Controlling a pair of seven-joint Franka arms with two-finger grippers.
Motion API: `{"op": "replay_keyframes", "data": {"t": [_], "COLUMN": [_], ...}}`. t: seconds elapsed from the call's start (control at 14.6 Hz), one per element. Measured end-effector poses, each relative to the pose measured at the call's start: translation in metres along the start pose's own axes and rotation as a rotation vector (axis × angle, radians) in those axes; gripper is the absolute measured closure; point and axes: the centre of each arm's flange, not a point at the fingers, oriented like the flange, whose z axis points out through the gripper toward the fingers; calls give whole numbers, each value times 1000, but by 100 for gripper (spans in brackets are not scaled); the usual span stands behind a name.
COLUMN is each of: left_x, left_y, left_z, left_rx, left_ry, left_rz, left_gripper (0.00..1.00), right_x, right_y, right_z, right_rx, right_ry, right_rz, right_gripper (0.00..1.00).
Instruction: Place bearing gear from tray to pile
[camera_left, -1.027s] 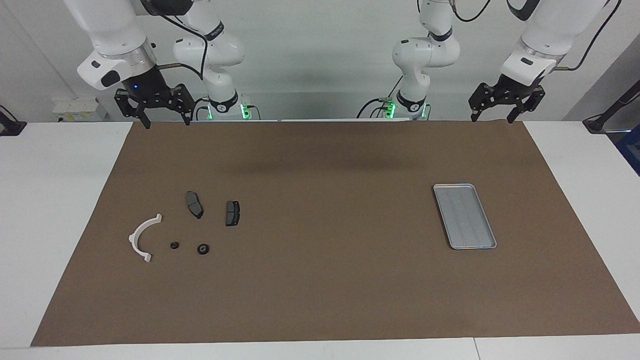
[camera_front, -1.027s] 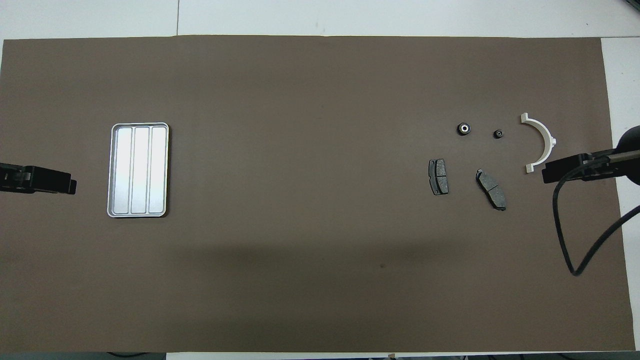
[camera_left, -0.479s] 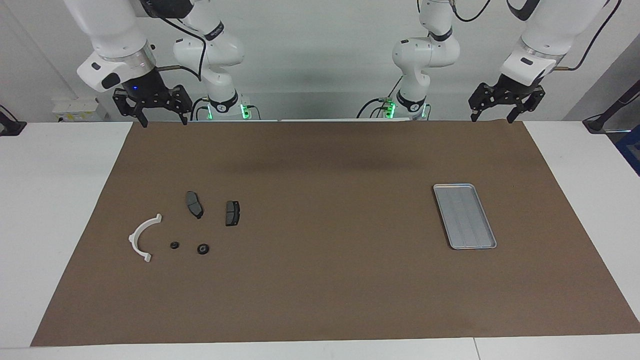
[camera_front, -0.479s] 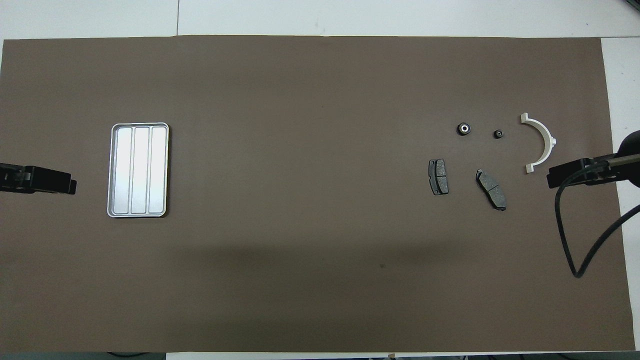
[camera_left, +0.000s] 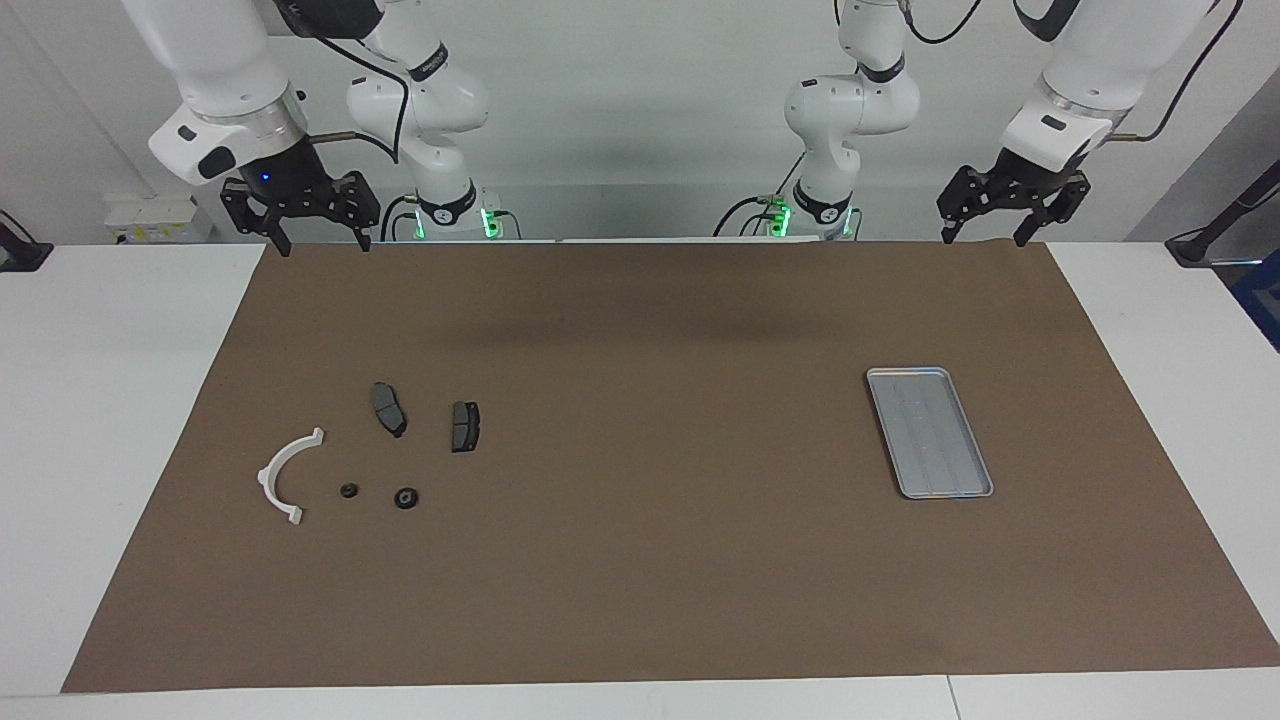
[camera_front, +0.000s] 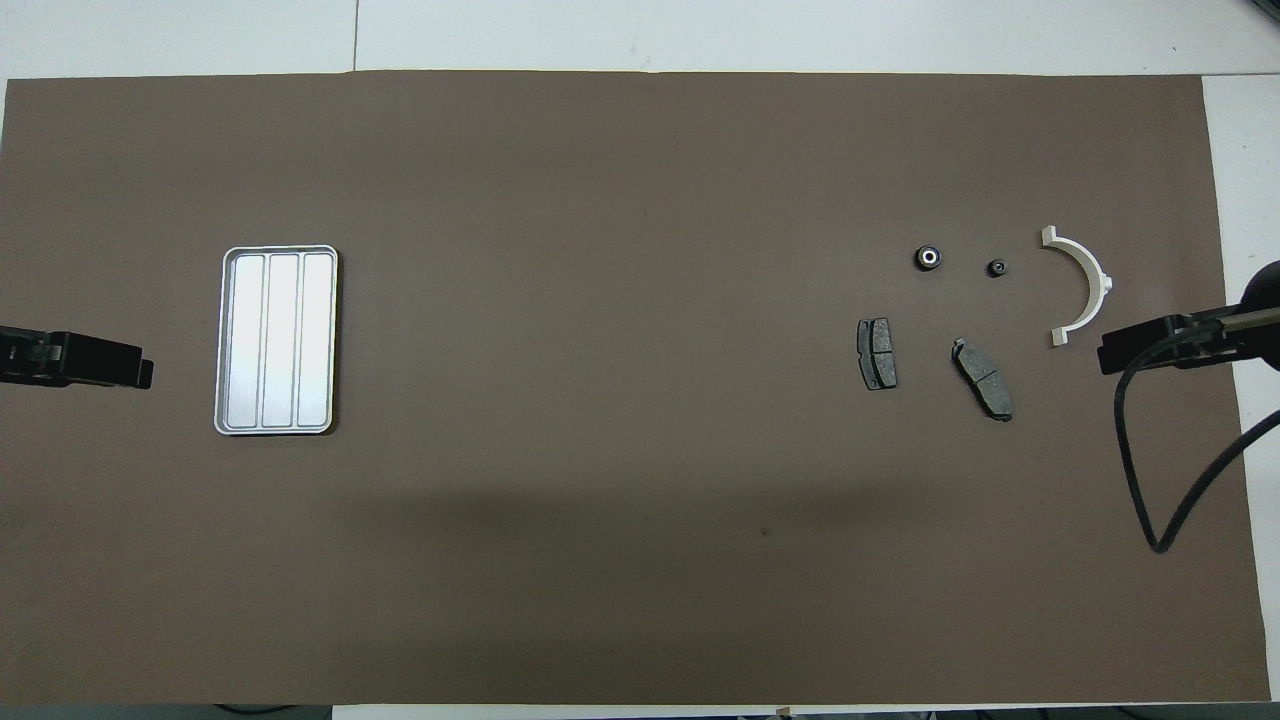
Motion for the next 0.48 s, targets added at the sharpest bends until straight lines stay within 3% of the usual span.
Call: {"op": "replay_keyframes", "data": {"t": [0.48], "left_x": [0], "left_y": [0], "left_z": [0], "left_rx": [0], "left_ry": [0], "left_rz": [0], "left_gripper": [0], "right_x": [2], "right_y": [4], "right_z": [2], "right_rx": [0], "right_ry": [4], "right_rz": [7], "right_gripper": [0]}}
